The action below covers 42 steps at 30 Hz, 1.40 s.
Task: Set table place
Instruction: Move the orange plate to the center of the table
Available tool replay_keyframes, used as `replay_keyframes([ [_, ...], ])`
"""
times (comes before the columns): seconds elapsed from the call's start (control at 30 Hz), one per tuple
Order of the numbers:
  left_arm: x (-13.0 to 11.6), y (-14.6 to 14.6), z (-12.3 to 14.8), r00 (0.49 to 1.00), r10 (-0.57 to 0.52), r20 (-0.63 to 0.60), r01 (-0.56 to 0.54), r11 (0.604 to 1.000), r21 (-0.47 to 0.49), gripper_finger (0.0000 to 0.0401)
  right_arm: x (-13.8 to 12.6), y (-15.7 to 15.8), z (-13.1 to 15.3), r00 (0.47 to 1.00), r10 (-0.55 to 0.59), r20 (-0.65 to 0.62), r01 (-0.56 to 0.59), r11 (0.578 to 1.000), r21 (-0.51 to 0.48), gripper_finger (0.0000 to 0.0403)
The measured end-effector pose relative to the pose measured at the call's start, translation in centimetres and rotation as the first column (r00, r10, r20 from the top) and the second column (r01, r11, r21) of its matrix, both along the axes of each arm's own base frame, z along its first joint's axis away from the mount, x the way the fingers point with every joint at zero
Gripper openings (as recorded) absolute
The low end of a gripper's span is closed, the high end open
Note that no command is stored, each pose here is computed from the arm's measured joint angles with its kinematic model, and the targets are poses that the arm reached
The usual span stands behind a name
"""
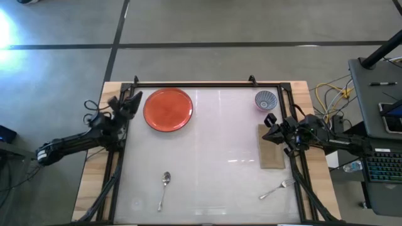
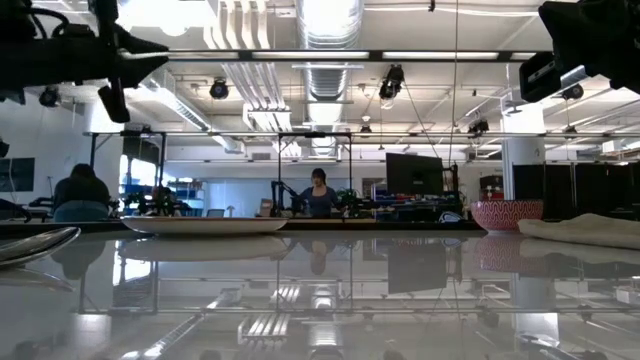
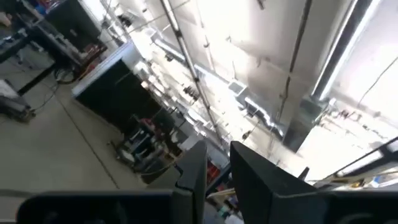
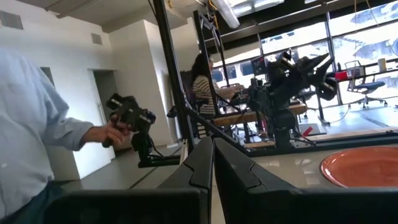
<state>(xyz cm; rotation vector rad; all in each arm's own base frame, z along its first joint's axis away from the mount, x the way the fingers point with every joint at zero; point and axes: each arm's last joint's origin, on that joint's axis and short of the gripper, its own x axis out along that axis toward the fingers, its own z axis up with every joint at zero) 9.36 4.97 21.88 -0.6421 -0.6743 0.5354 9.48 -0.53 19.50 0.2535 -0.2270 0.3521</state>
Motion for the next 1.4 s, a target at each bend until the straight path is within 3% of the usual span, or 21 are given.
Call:
replay_keyframes([
  [0.07,0.5,0.2,0.7,1.0,-0.017,-0.015,0.016,0.997,-0.074,0.0056,0.0,0.0,0.0,1.0,0.0,0.0,0.0,1.0,0.0,0.0009],
  [0.17,1.5,0.5,2.5,0.989,-0.086,-0.121,0.073,0.991,-0.111,0.0056,0.0,0.0,0.0,1.0,0.0,0.0,0.0,1.0,0.0,0.0009],
  [0.27,3.4,1.0,4.7,0.945,-0.138,-0.298,0.104,0.987,-0.126,0.0056,0.0,0.0,0.0,1.0,0.0,0.0,0.0,1.0,0.0,0.0009],
  [0.4,6.2,2.3,6.0,0.743,-0.185,-0.644,0.051,0.974,-0.221,0.0056,0.0,0.0,0.0,1.0,0.0,0.0,0.0,1.0,0.0,0.0009],
  [0.5,7.4,3.9,5.5,0.552,-0.244,-0.797,-0.065,0.941,-0.333,0.0056,0.0,0.0,0.0,1.0,0.0,0.0,0.0,1.0,0.0,0.0009],
  [0.53,7.7,4.5,5.3,0.502,-0.273,-0.82,-0.093,0.926,-0.365,0.0056,0.0,0.0,0.0,1.0,0.0,0.0,0.0,1.0,0.0,0.0009],
  [0.57,8.0,5.3,5.4,0.483,-0.288,-0.827,-0.102,0.919,-0.38,0.0056,0.0,0.0,0.0,1.0,0.0,0.001,0.0,1.0,0.0,0.0009],
  [0.73,7.9,10.2,5.5,0.453,-0.369,-0.811,-0.099,0.884,-0.457,0.0056,0.0,0.0,0.0,1.0,0.0,0.0,0.0,1.0,0.0,0.0009],
  [0.9,6.1,14.9,5.9,0.437,-0.312,-0.844,-0.227,0.869,-0.439,0.0056,0.0,0.0,0.0,1.0,0.0,0.0,0.0,1.0,0.0,0.0009],
  [1.0,4.3,17.3,5.1,0.402,-0.336,-0.852,-0.333,0.813,-0.478,0.0056,0.0,0.0,0.0,1.0,0.0,0.0,0.0,1.0,0.0,0.0009],
  [1.13,2.2,19.9,3.0,0.399,-0.408,-0.821,-0.463,0.683,-0.565,0.0056,0.0,0.0,0.0,1.0,0.0,0.0,0.0,1.0,0.0,0.0009],
  [1.2,1.6,20.7,1.8,0.39,-0.442,-0.808,-0.498,0.636,-0.589,0.0056,0.0,0.0,0.0,1.0,0.0,0.0,0.0,1.0,0.0,0.0009],
  [1.4,1.6,22.2,-0.8,0.34,-0.508,-0.791,-0.512,0.606,-0.609,0.0054,0.0,0.0,0.0,1.0,0.0,0.0,0.0,1.0,0.0,0.0009],
])
